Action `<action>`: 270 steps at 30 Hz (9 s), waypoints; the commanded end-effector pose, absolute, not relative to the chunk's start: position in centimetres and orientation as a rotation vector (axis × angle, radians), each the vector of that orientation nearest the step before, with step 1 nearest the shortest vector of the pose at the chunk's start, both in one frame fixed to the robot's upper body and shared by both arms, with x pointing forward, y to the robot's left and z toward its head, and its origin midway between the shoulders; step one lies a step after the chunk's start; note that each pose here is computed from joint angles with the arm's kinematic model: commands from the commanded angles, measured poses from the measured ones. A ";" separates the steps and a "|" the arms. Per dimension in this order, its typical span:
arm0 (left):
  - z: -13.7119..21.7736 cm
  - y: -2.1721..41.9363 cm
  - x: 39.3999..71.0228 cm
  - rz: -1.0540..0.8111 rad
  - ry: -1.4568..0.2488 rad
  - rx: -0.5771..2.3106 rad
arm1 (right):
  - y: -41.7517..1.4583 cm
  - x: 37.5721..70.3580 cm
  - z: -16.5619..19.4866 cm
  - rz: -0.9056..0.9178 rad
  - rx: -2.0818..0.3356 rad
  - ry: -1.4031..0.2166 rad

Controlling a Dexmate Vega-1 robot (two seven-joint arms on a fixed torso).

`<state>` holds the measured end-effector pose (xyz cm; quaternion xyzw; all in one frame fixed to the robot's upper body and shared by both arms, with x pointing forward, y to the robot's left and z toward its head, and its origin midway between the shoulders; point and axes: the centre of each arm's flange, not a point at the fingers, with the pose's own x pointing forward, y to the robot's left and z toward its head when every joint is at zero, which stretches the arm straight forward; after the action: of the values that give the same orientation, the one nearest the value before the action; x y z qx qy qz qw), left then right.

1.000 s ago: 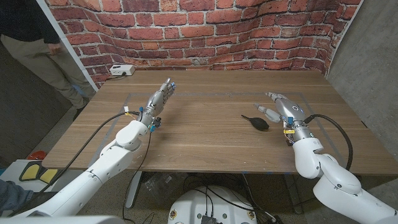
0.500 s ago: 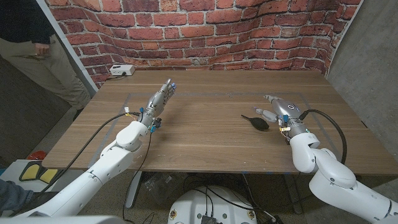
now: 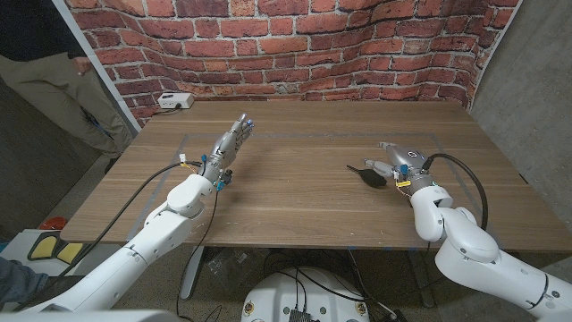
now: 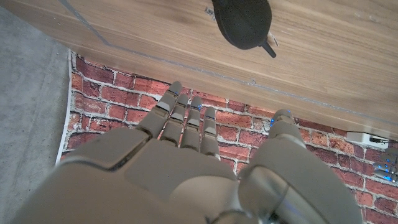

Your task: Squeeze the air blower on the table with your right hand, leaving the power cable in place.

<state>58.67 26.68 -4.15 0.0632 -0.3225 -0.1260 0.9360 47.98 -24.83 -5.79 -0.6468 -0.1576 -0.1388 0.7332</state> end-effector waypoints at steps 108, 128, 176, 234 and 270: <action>-4.0 26.6 60.0 -0.271 -0.618 0.123 | -23.8 51.4 -7.4 -0.327 -1.446 -0.274; -4.0 26.8 59.8 -0.270 -0.623 0.114 | -24.6 48.0 -4.7 -0.476 -1.356 -0.464; -3.9 27.0 59.0 -0.267 -0.639 0.116 | -24.7 46.0 -3.7 -0.572 -1.268 -0.642; -3.7 26.7 59.2 -0.266 -0.634 0.117 | -25.1 45.9 -4.2 -0.605 -1.234 -0.648; -3.4 27.0 59.1 -0.257 -0.648 0.112 | -24.8 46.0 -3.6 -0.561 -1.288 -0.621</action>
<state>59.18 26.92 -3.53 0.0543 -0.3132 -0.1265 0.9397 45.93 -24.84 -3.72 -0.5759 -0.2863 -0.2608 0.7200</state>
